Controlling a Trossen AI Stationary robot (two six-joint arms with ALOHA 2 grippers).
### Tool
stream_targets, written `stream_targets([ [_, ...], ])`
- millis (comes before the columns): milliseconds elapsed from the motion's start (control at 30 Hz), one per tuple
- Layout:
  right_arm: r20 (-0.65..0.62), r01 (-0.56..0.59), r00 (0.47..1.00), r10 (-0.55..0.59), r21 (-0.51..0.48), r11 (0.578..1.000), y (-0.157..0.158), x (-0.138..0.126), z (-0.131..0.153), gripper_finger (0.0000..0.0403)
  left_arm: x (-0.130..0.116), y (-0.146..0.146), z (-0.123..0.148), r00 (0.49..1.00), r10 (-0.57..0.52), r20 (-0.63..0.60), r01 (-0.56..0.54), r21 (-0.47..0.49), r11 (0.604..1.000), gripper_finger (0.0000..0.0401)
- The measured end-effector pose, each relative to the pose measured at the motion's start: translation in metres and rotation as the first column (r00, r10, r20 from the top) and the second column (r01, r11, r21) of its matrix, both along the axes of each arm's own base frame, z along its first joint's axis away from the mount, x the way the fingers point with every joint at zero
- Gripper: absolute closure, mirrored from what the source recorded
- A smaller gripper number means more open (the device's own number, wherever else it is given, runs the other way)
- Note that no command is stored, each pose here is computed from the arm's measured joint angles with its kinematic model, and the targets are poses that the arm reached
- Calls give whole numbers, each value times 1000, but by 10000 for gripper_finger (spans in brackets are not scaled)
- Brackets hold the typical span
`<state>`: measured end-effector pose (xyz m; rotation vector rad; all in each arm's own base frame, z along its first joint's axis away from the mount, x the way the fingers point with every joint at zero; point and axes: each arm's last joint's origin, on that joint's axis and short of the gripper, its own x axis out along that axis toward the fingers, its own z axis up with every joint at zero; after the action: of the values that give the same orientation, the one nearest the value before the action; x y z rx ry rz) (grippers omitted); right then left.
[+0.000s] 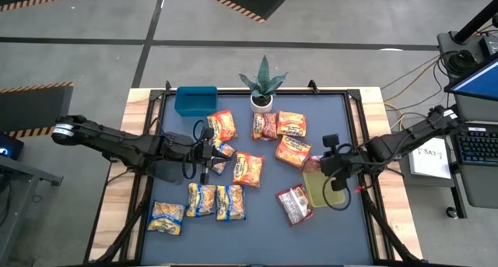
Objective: Sort Maruchan noodles
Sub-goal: Put the red noodle pack into the yellow bin
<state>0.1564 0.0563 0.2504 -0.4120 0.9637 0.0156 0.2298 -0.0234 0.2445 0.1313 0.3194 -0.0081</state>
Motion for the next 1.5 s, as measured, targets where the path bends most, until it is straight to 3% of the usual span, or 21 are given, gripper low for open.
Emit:
stream_targets([
  [567,-140,-12,990,4,-53,999,6,14,-21,370,0,0,0,1000,2,1,-2,-7,1000,401],
  [733,-116,-4,993,-1,-43,999,6,13,-15,370,0,0,0,1000,2,1,-2,-7,1000,401],
  [1000,-153,153,977,-150,5,988,2,4,10,370,0,0,0,1000,2,1,-2,-7,1000,401],
  [1133,-128,345,935,-330,119,931,2,3,33,370,0,0,0,1000,1,2,-1,-6,1000,401],
  [1200,-155,441,897,-415,225,869,4,4,47,370,0,0,0,1000,-1,2,1,0,1000,401],
  [1300,-308,554,828,-468,327,766,8,3,63,370,0,0,0,1000,-2,2,2,5,1000,401],
  [1400,-455,645,744,-490,294,705,13,4,67,370,0,0,1,1000,-2,8,2,5,1000,401],
  [1500,-536,671,682,-498,190,716,17,11,56,370,0,0,1,1000,-2,9,2,5,1000,401],
])
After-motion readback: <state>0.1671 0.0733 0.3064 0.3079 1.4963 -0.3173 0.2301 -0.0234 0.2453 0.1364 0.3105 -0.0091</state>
